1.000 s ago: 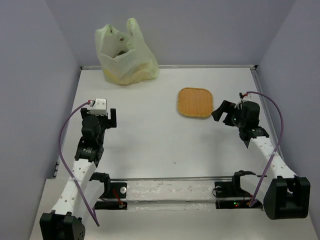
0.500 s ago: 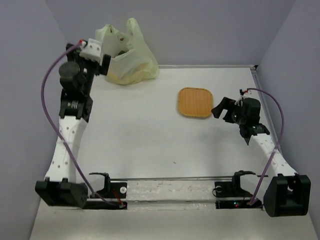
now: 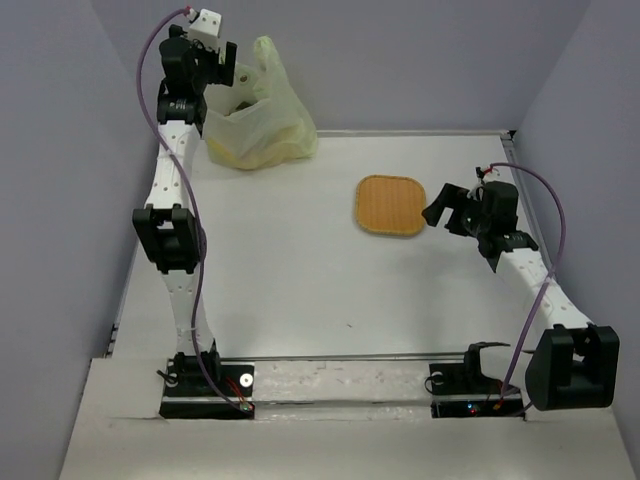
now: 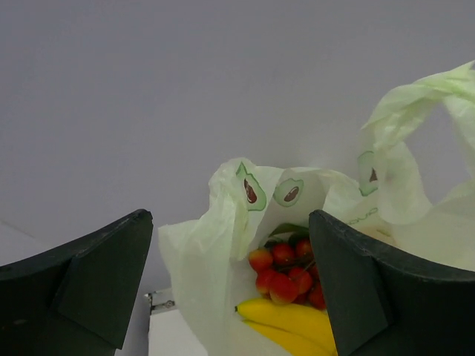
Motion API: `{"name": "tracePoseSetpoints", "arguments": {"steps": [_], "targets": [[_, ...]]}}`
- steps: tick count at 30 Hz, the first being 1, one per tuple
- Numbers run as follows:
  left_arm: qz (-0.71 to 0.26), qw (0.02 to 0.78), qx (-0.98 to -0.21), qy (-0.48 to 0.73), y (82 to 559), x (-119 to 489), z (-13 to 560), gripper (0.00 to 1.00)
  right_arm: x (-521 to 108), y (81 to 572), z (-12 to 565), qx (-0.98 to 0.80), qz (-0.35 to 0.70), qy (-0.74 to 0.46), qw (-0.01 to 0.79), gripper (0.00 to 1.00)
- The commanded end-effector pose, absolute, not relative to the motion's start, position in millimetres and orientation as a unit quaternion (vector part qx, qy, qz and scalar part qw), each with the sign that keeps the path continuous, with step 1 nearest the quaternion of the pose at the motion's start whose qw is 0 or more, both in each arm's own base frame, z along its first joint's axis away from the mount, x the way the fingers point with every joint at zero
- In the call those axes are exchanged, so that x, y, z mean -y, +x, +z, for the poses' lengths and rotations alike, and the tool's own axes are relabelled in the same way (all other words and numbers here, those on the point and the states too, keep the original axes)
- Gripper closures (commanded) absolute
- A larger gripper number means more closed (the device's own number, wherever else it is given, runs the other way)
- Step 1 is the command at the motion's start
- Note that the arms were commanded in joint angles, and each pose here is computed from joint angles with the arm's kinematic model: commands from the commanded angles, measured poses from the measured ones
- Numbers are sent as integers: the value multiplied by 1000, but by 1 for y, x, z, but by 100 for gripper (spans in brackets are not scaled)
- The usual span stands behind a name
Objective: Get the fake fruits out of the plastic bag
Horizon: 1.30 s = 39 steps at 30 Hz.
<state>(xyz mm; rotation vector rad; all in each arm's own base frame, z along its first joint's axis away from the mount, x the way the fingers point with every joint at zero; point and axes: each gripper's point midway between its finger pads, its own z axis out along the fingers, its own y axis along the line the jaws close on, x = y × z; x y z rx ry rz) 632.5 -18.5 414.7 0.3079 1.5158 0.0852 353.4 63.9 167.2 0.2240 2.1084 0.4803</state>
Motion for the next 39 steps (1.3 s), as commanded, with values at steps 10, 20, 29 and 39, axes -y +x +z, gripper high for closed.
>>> {"name": "tracePoseSetpoints", "arguments": {"steps": [10, 20, 29, 39], "targets": [[259, 770, -582, 35, 682, -72, 429, 1, -60, 367, 200, -847, 190, 100, 486, 0], [126, 786, -601, 73, 663, -39, 431, 100, -49, 377, 227, -851, 150, 95, 494, 2], [-19, 731, -665, 150, 559, 22, 444, 100, -73, 370, 261, -837, 162, 61, 519, 4], [-84, 644, -731, 211, 444, 58, 400, 100, -202, 369, 330, -801, 220, -76, 551, 5]]}}
